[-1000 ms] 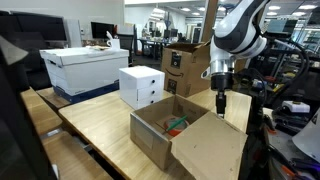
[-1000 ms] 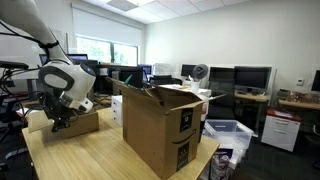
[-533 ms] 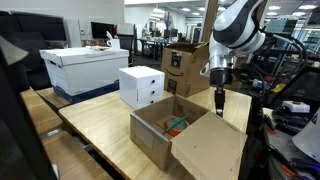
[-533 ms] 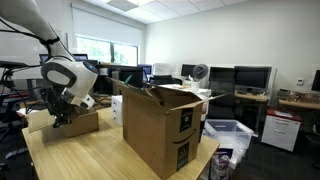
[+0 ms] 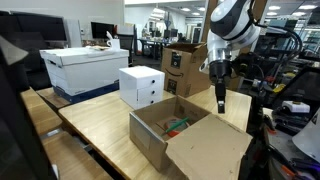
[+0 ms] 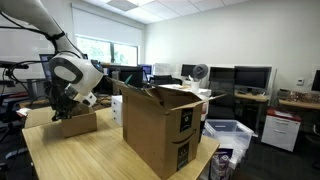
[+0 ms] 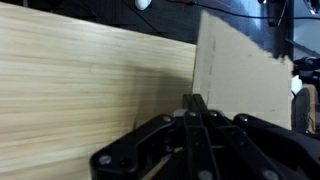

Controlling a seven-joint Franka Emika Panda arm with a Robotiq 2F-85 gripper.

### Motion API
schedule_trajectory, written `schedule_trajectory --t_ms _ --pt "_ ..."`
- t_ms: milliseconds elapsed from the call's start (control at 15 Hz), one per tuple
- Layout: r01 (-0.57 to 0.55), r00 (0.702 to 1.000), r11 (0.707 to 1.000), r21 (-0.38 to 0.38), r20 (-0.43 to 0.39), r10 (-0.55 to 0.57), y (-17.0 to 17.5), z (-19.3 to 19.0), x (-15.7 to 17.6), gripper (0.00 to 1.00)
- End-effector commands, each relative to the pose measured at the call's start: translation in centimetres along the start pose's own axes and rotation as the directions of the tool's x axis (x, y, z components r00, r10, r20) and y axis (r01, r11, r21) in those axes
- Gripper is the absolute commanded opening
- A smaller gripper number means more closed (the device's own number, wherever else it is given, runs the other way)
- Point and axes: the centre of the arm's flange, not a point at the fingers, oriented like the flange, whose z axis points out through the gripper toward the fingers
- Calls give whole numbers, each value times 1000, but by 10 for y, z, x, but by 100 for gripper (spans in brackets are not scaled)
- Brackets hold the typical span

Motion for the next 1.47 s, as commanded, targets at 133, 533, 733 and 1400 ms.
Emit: schedule_trajectory --t_ms 133,533,733,1400 --pt "-11 999 998 63 36 9 3 -17 -1 2" --pt "30 994 999 43 106 -34 -6 -5 -11 4" --pt "8 996 1000 10 92 -9 0 6 -11 32" --pt "-92 995 995 -46 30 93 39 40 -6 85"
